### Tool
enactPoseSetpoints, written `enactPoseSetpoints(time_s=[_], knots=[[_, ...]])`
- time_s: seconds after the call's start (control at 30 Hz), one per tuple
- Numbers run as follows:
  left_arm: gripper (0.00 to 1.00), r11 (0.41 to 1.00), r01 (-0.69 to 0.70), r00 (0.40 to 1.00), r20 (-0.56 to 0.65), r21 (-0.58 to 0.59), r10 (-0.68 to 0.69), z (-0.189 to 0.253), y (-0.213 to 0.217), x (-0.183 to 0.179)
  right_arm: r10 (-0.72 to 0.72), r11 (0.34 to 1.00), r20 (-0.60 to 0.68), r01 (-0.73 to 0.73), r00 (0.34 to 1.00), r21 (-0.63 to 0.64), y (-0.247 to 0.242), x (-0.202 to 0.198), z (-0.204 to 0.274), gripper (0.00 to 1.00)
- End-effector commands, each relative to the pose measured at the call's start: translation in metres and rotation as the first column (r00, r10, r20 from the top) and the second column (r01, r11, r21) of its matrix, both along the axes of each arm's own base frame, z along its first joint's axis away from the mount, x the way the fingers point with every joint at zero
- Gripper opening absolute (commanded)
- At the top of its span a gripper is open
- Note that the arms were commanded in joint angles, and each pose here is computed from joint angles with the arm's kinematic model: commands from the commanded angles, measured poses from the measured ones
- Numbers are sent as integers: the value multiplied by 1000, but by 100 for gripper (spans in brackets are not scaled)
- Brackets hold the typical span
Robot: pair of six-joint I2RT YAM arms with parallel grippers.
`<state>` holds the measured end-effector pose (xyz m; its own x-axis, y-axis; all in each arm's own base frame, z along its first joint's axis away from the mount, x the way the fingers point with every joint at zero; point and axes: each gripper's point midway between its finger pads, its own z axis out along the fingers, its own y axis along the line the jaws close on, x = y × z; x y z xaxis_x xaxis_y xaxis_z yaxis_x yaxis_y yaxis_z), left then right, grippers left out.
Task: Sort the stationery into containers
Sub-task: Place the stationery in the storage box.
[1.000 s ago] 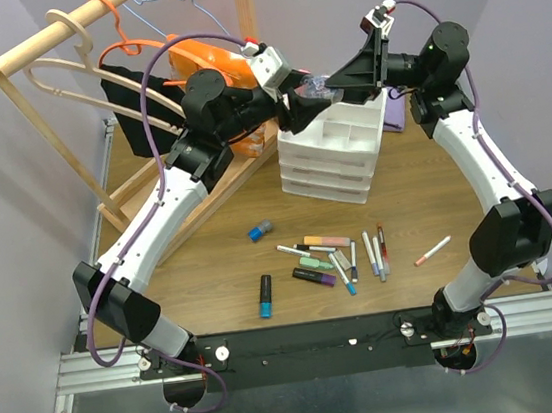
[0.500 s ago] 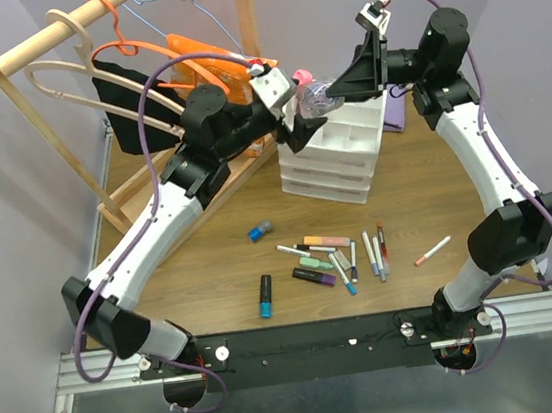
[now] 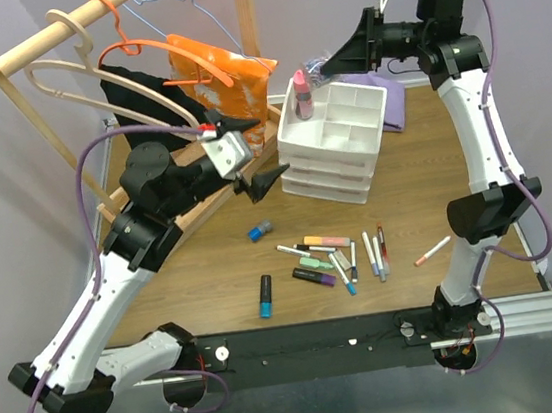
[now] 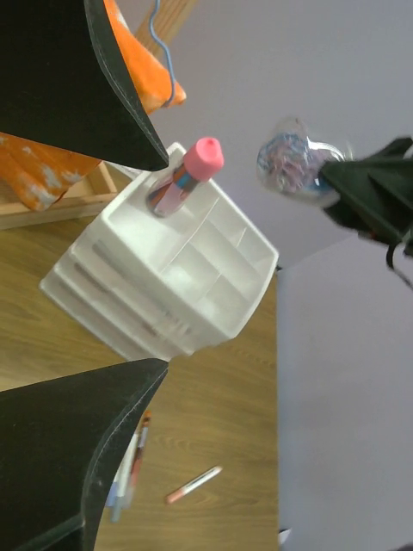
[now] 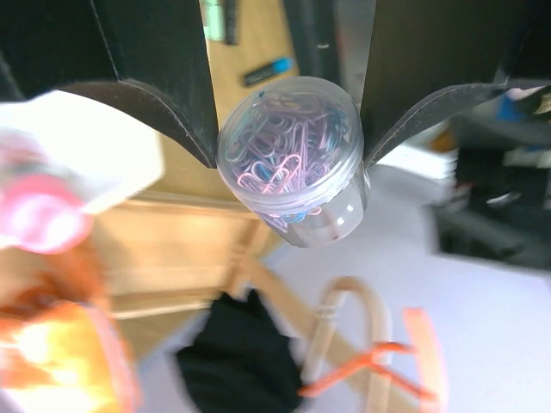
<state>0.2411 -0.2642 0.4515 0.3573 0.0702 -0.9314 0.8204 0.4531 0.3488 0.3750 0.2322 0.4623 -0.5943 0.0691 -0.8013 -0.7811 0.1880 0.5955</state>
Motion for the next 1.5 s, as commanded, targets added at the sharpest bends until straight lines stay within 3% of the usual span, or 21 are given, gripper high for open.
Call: enactPoseSetpoints(time_s=[0.0, 0.2, 0.47, 0.77, 0.97, 1.2, 1.47], knots=[[99, 977, 143, 990, -22, 157, -142, -55, -1, -37, -195, 949, 97, 212, 976, -232, -22, 46, -60, 1], [99, 937, 168, 986, -47, 307, -162, -115, 18, -58, -246, 844, 344, 375, 906, -384, -35, 74, -75, 1], [99, 923, 165, 983, -133, 347, -125, -164, 31, -68, -7, 721, 570, 399, 821, -566, 6, 54, -94, 1], [99, 927, 135, 988, -117, 349, -100, -170, 34, -64, 222, 571, 629, 423, 746, -703, 38, 42, -118, 1], [99, 929, 137, 988, -115, 344, -103, -174, 34, -66, 312, 447, 595, 438, 740, -780, 35, 44, -140, 1], [99, 940, 142, 988, -104, 310, -115, -168, 29, -65, 311, 371, 580, 465, 753, -803, 28, 58, -156, 1], [99, 943, 142, 988, -108, 301, -114, -169, 27, -62, 332, 337, 535, 433, 777, -836, 29, 61, -177, 1]])
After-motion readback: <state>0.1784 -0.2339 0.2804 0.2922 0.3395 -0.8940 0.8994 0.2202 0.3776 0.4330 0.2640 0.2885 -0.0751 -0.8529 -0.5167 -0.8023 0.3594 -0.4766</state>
